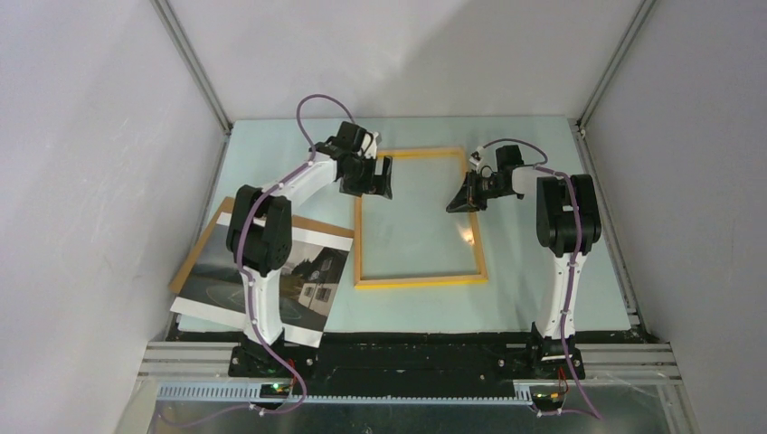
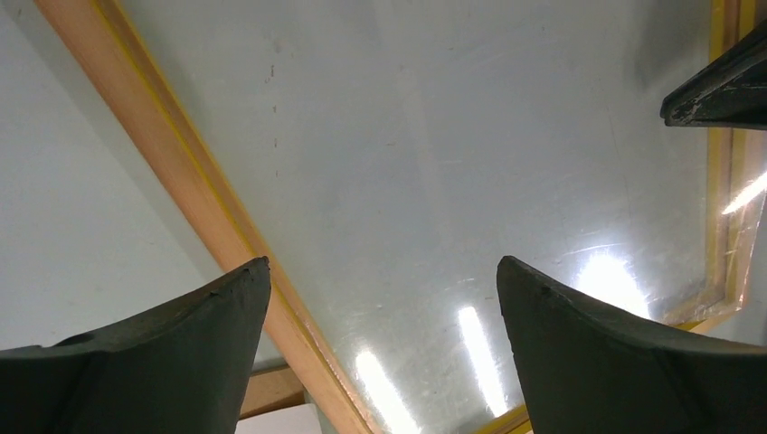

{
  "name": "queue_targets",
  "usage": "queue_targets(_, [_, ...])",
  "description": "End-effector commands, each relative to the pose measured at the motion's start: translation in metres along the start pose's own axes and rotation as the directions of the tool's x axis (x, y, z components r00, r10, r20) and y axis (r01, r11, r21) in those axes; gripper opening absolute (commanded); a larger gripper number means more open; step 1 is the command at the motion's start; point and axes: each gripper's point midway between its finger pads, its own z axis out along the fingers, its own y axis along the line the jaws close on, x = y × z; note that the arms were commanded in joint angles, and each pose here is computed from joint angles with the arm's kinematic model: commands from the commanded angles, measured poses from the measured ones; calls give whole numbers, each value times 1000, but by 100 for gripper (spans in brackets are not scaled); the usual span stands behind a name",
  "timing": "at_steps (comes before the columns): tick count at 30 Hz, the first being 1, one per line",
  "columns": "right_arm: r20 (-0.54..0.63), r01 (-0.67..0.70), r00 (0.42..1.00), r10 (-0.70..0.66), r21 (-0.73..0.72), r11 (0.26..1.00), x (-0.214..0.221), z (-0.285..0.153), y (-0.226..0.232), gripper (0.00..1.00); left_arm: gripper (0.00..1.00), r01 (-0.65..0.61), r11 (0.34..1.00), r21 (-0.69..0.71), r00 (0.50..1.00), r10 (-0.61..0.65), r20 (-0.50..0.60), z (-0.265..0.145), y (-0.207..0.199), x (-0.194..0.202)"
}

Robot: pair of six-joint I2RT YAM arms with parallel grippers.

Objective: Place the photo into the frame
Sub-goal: Place the photo frame item in the photo frame.

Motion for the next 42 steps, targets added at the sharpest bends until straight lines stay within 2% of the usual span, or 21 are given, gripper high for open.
queue_targets(1, [8,24,1000,-24,41,999,-8,5,-3,14,100,-42,999,22,997,40,65,1,-24,-25])
queue_targets(12, [3,24,1000,-24,70,997,-8,7,-5,26,100,-90,989,116,995,85,50,31,-86,-26])
queue_targets(18, [4,23,1000,-24,77,997,-8,7,-7,28,100,-124,976,177,992,119,38,49,-124,-22])
queue_targets(24, [1,19,1000,-19,79,997,-8,8,-7,28,100,-116,970,215,993,115,16,64,-146,-15])
queue_targets(34, [-1,14,1000,-14,78,997,-8,7,-7,29,100,-98,967,237,994,108,-27,78,-156,2])
queue_targets(42, [-1,7,1000,-7,81,997,-7,6,-6,34,99,-77,969,233,994,94,-62,89,-150,16])
